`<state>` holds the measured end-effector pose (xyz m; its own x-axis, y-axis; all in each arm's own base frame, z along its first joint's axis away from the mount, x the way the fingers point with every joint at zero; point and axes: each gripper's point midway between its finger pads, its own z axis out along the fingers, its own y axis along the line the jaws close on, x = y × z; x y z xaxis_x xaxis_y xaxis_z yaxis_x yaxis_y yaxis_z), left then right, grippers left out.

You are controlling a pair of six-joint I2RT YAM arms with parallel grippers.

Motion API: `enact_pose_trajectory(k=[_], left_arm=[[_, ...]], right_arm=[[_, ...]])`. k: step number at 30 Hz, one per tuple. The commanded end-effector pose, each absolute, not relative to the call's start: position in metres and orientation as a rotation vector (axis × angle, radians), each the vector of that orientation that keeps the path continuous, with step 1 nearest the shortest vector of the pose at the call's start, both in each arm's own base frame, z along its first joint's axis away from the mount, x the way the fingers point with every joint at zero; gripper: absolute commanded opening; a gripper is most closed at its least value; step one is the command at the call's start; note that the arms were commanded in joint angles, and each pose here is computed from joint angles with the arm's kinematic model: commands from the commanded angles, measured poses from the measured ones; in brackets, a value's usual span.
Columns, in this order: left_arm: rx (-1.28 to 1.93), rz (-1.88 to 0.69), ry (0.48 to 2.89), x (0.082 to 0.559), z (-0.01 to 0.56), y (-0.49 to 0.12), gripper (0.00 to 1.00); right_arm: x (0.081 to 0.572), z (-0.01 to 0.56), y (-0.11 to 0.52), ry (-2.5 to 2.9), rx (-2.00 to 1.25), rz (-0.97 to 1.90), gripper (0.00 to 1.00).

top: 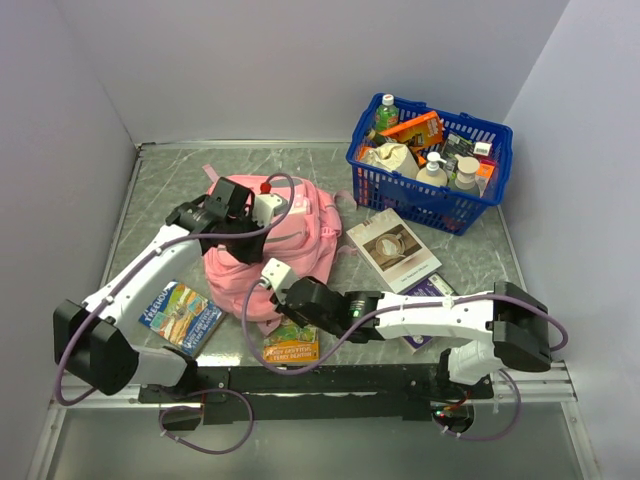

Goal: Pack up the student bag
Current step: Unzip the student bag at the center of the board.

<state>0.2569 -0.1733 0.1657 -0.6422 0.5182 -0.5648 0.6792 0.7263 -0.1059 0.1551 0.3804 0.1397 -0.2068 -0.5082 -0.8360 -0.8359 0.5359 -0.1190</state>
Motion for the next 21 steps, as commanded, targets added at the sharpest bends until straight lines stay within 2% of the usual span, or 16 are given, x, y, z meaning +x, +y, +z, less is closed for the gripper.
enact_pose_trajectory(k=[1, 7, 14, 17, 21], left_arm=[[0.713, -0.622, 2.082, 0.300, 0.266, -0.223, 0.01], [0.701, -0.533, 2.000, 0.288, 0.300, -0.202, 0.01], [0.658, -0.418, 1.993, 0.278, 0.306, -0.169, 0.01], [0.678, -0.457, 1.999, 0.274, 0.306, -0.175, 0.01], [0.752, -0.572, 2.034, 0.267, 0.297, -0.200, 0.01]], right_arm=[[0.118, 0.143, 0.391, 1.875, -1.165, 0.603, 0.00], [0.175, 0.124, 0.350, 1.939, -1.025, 0.349, 0.00], [0.263, 0.167, 0.328, 1.900, -0.794, 0.360, 0.00], [0.288, 0.173, 0.323, 1.884, -0.817, 0.295, 0.00], [0.296, 0.172, 0.310, 1.885, -0.806, 0.246, 0.00]])
